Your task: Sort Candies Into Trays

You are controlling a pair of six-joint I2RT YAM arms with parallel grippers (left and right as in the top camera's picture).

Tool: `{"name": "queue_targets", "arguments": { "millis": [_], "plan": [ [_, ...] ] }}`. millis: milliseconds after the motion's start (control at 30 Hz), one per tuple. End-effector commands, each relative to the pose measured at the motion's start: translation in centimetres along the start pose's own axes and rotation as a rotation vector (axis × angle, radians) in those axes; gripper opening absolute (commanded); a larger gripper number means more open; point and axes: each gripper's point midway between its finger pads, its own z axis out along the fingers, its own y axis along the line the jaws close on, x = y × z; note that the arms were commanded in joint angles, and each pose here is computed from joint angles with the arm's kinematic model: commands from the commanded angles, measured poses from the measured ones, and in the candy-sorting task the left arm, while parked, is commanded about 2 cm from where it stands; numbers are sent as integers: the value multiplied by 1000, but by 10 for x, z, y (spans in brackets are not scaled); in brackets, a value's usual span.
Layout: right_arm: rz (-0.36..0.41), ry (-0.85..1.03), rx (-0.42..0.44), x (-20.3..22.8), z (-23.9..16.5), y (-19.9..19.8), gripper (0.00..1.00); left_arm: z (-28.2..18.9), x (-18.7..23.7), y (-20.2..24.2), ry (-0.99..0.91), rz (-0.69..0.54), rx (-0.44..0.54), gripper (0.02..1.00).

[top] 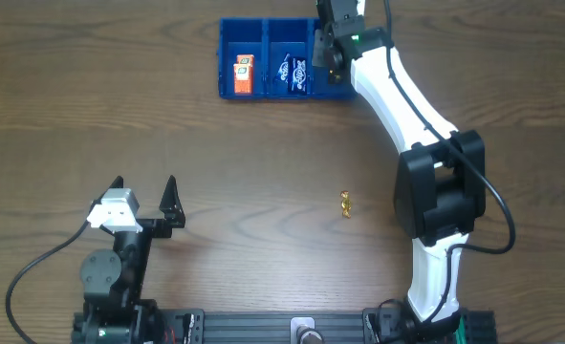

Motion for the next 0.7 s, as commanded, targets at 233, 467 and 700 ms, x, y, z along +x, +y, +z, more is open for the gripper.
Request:
{"name": "queue_targets", "arguments": {
  "millis": [233,467,700],
  "plan": [
    [-12,-14,20,-5,-3,-5,603,1,16,1,49,3,5,998],
    [-4,-45,8,-13,-24,-7,634,1,16,1,49,3,5,998],
    [-7,-44,-16,23,-88,-30,634,1,16,1,49,3,5,998]
  ]
}}
